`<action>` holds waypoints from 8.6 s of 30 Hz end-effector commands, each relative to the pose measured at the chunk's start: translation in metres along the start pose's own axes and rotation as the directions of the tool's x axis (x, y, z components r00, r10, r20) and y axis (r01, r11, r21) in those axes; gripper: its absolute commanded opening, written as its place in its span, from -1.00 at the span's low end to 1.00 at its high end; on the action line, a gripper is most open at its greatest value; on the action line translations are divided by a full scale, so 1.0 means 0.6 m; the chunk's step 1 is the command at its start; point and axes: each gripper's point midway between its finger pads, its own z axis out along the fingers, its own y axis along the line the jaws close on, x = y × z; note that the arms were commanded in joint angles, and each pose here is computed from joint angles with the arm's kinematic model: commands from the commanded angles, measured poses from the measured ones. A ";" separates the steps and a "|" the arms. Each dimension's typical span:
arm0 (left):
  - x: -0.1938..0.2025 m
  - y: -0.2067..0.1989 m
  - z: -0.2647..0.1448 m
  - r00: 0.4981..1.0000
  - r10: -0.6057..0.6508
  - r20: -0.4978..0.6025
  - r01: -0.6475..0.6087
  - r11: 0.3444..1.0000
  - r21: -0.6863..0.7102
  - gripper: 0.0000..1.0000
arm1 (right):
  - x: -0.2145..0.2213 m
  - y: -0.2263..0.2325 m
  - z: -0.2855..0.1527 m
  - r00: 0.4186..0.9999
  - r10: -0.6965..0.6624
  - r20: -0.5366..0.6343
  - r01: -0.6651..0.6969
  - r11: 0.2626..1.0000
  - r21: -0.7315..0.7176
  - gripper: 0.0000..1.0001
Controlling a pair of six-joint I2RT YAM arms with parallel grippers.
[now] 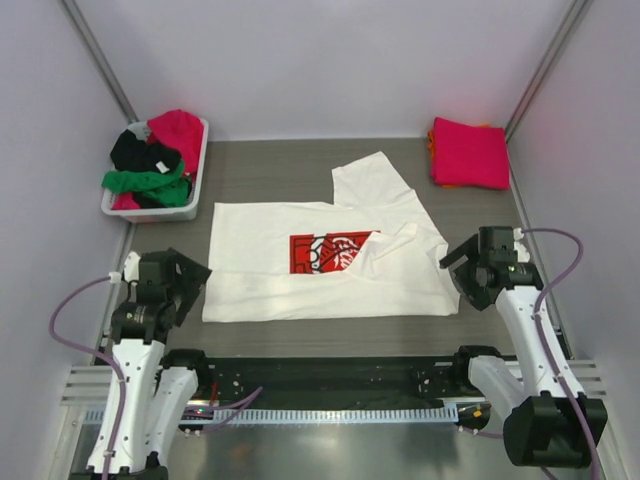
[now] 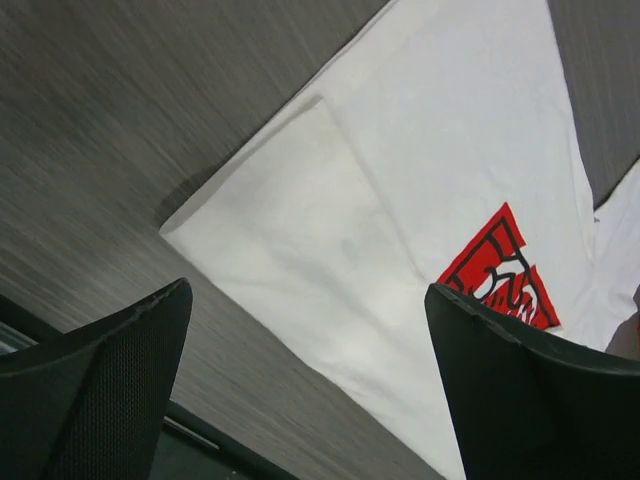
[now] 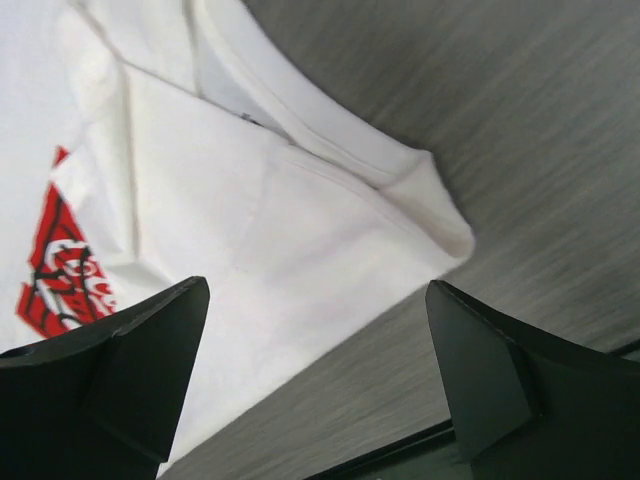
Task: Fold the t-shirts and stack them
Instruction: Fold the tshirt
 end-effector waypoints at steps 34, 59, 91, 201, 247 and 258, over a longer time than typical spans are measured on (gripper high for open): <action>-0.108 -0.077 -0.027 0.861 0.473 0.189 -0.485 0.874 0.023 0.92 | -0.172 0.709 0.443 0.855 -0.451 0.257 0.501 0.588 -0.635 0.46; -0.114 -0.080 -0.019 0.859 0.476 0.189 -0.486 0.874 0.006 0.93 | -0.207 0.725 0.324 0.758 -0.520 0.393 0.647 0.522 -0.556 -0.98; -0.104 -0.317 0.428 0.889 0.412 -0.199 -0.455 0.841 -0.292 0.43 | -0.084 0.672 0.066 0.708 -0.575 0.410 0.689 0.431 -0.583 -0.98; -0.028 -0.161 0.157 0.822 0.569 0.029 -0.558 0.813 -0.168 0.71 | -0.007 0.150 -0.098 0.972 -0.044 0.231 0.147 0.881 -0.450 0.56; 0.519 -0.214 0.044 0.574 0.473 -0.668 -0.403 0.874 0.272 0.65 | 0.095 0.770 0.405 0.904 -0.413 -0.114 0.187 0.620 -0.762 0.65; 0.509 -0.282 -0.031 0.601 0.542 -0.588 -0.365 0.840 0.402 0.65 | 0.117 0.869 0.268 0.882 -0.470 0.020 0.187 0.312 -0.931 0.77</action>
